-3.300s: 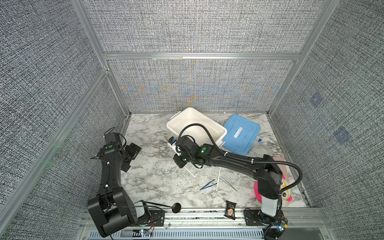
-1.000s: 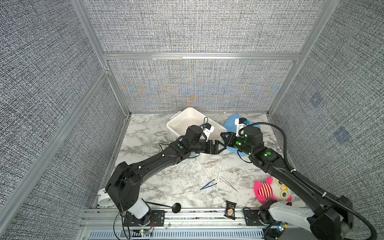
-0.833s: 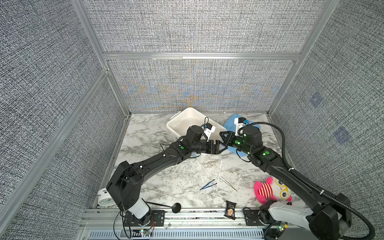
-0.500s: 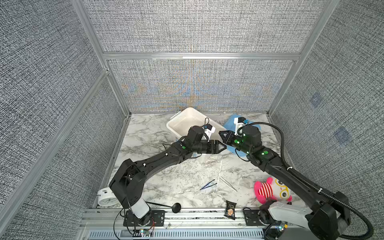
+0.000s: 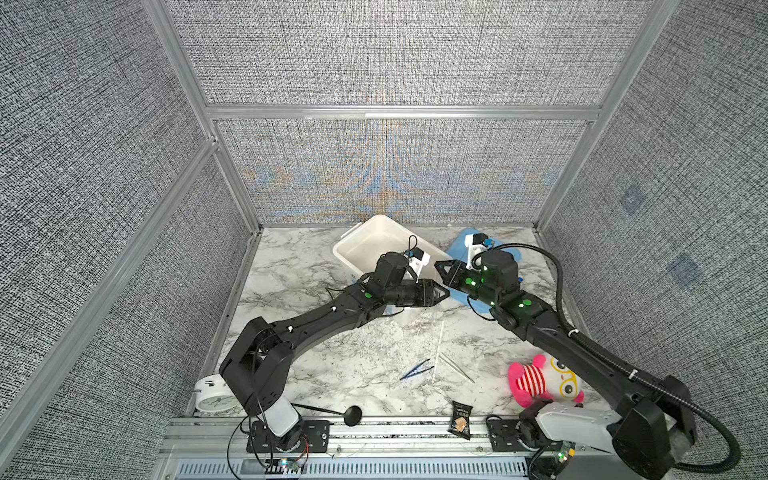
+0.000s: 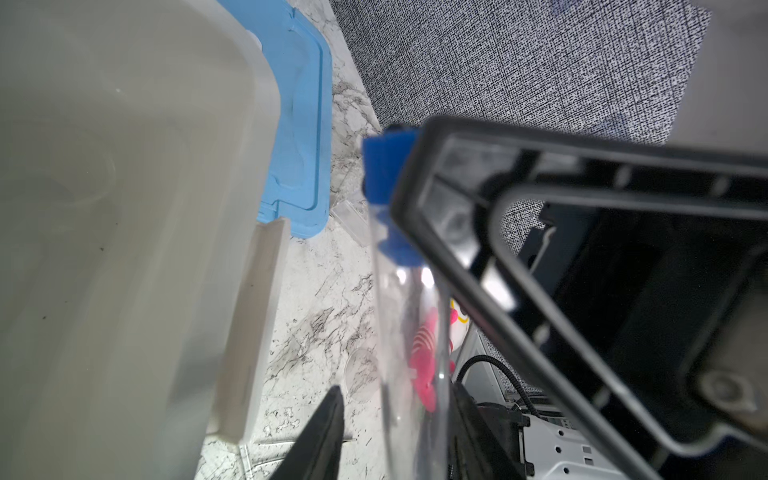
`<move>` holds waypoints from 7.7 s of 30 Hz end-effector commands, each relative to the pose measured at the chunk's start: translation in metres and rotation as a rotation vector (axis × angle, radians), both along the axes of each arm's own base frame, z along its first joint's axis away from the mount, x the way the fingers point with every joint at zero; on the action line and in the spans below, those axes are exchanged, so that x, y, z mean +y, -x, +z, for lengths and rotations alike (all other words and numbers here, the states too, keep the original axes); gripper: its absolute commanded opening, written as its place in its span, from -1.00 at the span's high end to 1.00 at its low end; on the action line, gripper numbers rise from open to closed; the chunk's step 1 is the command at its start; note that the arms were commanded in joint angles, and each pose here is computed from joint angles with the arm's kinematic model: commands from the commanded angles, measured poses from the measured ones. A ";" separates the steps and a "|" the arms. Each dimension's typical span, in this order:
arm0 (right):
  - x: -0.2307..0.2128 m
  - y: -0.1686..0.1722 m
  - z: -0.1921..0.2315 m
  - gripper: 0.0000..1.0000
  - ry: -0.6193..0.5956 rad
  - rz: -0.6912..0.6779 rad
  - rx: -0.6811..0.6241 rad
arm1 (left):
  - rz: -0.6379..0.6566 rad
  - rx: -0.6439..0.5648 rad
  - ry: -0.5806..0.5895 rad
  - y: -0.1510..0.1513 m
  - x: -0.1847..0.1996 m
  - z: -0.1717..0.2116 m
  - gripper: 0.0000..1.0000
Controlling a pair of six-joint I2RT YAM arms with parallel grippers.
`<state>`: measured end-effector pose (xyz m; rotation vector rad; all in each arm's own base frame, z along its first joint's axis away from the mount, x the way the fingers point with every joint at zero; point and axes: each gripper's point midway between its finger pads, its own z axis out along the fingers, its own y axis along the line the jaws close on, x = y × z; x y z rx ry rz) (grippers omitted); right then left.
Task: Organize the chemistry lab equipment
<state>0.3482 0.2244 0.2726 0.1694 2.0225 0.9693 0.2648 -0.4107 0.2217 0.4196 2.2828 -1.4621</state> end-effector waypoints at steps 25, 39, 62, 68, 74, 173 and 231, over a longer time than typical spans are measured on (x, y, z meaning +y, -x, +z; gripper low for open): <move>-0.004 0.014 0.007 0.24 0.078 0.075 -0.015 | 0.019 -0.002 -0.006 -0.003 0.002 0.000 0.77; -0.038 0.060 0.027 -0.03 0.211 0.353 0.310 | -0.105 -0.313 -0.103 0.004 0.006 0.006 0.76; -0.015 0.076 0.019 0.23 0.116 0.533 0.450 | -0.254 -0.467 -0.115 0.039 -0.002 0.013 0.73; -0.014 0.075 0.019 0.39 0.111 0.547 0.447 | -0.269 -0.480 -0.113 0.043 -0.004 0.015 0.74; -0.013 0.071 0.018 0.42 0.123 0.548 0.446 | -0.279 -0.494 -0.118 0.047 -0.006 0.015 0.74; -0.315 -0.036 -0.066 0.77 0.631 -0.618 0.319 | 0.419 -0.492 -0.480 -0.026 0.156 0.036 -0.98; -0.304 -0.029 -0.103 0.77 0.694 -0.475 0.459 | 0.385 -0.473 -0.427 -0.027 0.141 0.030 -0.98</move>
